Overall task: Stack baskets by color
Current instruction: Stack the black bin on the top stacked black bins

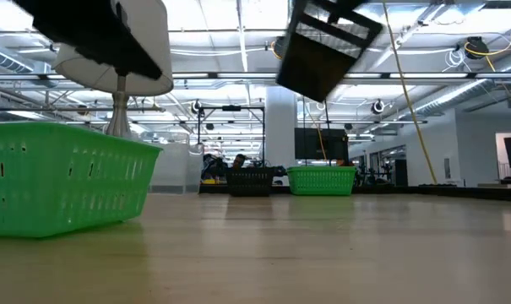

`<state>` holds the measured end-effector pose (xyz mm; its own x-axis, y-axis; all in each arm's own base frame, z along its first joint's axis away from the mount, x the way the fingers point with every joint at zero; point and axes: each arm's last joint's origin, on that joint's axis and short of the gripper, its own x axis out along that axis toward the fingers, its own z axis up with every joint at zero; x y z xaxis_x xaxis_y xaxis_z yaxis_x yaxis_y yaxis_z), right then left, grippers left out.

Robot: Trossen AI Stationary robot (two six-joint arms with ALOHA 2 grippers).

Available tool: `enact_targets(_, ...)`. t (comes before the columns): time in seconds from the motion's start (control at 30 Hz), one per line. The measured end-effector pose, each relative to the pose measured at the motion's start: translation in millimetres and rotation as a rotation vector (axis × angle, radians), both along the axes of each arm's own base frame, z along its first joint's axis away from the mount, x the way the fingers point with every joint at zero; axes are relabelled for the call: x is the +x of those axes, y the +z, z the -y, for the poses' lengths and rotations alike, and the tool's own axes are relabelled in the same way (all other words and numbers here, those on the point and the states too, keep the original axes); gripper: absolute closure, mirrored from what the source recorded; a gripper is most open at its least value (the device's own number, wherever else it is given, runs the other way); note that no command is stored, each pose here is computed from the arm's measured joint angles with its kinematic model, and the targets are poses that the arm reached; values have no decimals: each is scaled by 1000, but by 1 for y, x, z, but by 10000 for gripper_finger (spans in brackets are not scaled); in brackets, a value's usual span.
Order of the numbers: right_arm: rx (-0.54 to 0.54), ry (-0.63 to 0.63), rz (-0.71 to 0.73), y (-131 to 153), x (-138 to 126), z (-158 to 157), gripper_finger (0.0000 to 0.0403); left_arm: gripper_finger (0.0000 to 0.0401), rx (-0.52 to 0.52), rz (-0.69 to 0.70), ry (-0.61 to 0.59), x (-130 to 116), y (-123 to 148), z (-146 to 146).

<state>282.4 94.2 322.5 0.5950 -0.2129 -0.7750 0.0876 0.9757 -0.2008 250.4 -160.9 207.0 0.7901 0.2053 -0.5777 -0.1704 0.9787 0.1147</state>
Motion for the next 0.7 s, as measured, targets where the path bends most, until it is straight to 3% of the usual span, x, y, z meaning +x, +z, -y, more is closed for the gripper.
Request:
enact_targets(0.37, -124, -16, 156, 30, 31, 77, 398, 368, -21, -24, 30, 14, -36, 14)
enact_targets(0.7, -211, -82, 262, 38, 44, 139, 396, 368, 24, -23, 34, 20, -42, 11)
